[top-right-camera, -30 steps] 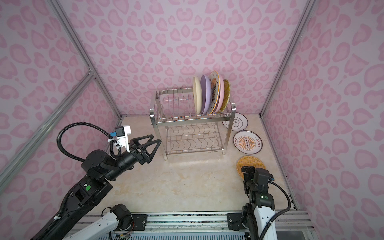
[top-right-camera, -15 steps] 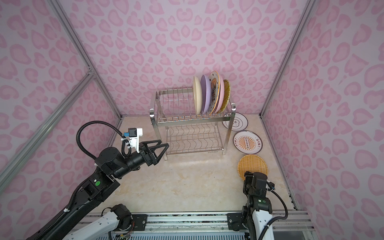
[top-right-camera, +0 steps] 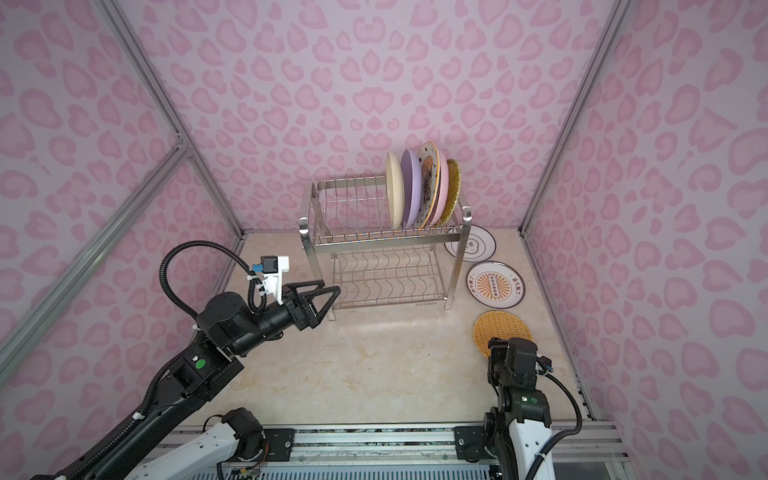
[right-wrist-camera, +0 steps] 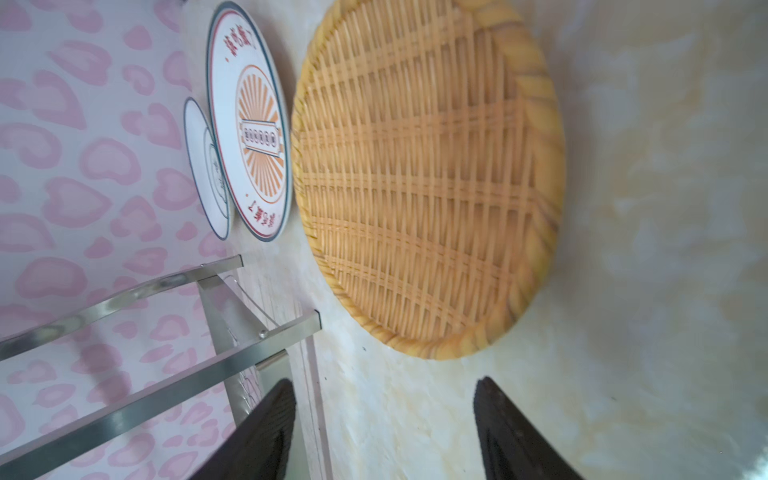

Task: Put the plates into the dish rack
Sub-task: 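Lower the right gripper onto the woven tray's rim nearest the robot and grasp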

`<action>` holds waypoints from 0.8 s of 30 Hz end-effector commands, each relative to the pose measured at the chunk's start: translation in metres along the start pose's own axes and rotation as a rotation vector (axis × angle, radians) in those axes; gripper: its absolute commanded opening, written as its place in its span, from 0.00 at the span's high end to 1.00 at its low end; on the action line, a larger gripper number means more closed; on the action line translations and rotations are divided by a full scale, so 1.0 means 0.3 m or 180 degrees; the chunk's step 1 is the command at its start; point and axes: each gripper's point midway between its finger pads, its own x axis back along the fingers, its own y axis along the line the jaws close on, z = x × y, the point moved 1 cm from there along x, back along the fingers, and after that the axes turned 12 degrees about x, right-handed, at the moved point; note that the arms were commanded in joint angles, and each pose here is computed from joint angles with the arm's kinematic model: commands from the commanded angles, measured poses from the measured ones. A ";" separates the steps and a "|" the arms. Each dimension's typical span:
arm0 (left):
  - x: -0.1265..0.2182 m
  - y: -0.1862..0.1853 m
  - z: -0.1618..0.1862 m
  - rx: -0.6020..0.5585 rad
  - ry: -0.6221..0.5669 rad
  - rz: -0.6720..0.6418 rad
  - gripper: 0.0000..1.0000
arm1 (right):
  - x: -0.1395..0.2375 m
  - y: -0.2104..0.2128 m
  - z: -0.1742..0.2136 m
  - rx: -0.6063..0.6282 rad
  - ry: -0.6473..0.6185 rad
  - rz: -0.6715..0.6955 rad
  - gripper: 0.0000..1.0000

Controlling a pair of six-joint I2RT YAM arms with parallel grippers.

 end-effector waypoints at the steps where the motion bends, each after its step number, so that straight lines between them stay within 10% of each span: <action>1: 0.001 -0.026 -0.027 -0.0041 -0.0080 0.0068 0.03 | 0.007 -0.010 0.015 0.0006 0.0073 0.0128 0.31; 24: -0.034 -0.035 -0.010 0.0109 0.0095 0.0114 0.03 | -0.065 -0.077 0.061 -0.0231 -0.0047 0.0259 0.34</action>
